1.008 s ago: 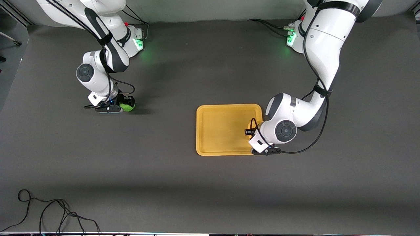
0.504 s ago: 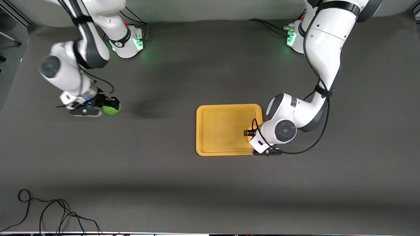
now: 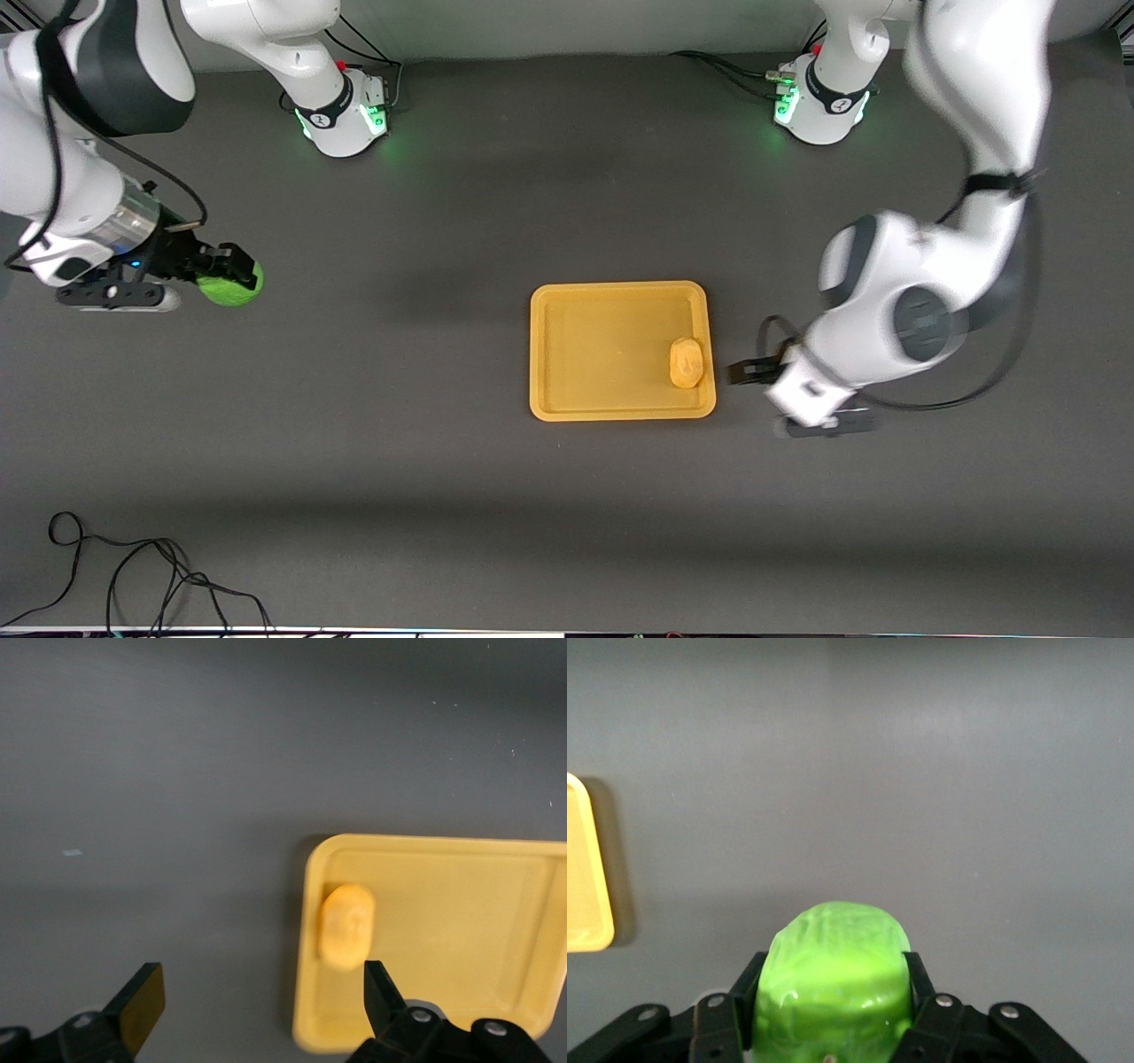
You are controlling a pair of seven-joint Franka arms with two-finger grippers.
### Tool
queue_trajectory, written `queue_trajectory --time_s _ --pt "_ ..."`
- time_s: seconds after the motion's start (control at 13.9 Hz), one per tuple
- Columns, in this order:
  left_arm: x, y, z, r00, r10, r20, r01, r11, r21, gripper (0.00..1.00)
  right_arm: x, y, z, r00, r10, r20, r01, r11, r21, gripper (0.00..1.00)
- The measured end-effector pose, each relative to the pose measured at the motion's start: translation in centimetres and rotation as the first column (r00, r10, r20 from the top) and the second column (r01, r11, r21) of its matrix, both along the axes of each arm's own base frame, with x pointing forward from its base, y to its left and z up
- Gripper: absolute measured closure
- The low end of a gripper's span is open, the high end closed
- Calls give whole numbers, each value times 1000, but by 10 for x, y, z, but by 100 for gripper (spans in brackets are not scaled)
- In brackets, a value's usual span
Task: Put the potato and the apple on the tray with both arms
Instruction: 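Carry the green apple toward the tray with the right gripper while the left gripper withdraws, then lower the apple onto the tray beside the potato with the right gripper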
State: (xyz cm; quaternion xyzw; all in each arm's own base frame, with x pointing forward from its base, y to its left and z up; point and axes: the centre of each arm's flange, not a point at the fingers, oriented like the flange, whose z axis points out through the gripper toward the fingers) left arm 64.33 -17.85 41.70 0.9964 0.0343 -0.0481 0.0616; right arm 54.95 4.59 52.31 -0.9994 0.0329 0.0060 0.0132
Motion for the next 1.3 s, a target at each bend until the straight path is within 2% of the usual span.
queue_trajectory --time_s 0.36,0.5,0.65,0.94,1.08,1.3 --pt "-22 98 74 991 -133 14 131 986 101 0 67 24 5 998 28 55 -28 1000 0 36" --pt "-36 130 89 984 -179 2 178 978 107 0 86 74 0 996 58 69 -59 998 4 36" --pt "-51 152 101 981 -193 -1 192 975 110 0 92 145 -11 997 31 69 -32 999 12 36" --pt "-73 169 120 976 -219 4 217 968 130 2 73 292 -45 997 -58 51 57 998 25 36" --pt "-76 177 134 971 -238 27 232 963 139 0 48 371 -66 994 -97 41 96 995 29 36" --pt "-74 191 156 958 -277 69 265 953 148 0 -2 484 -122 990 -136 40 134 990 39 36"
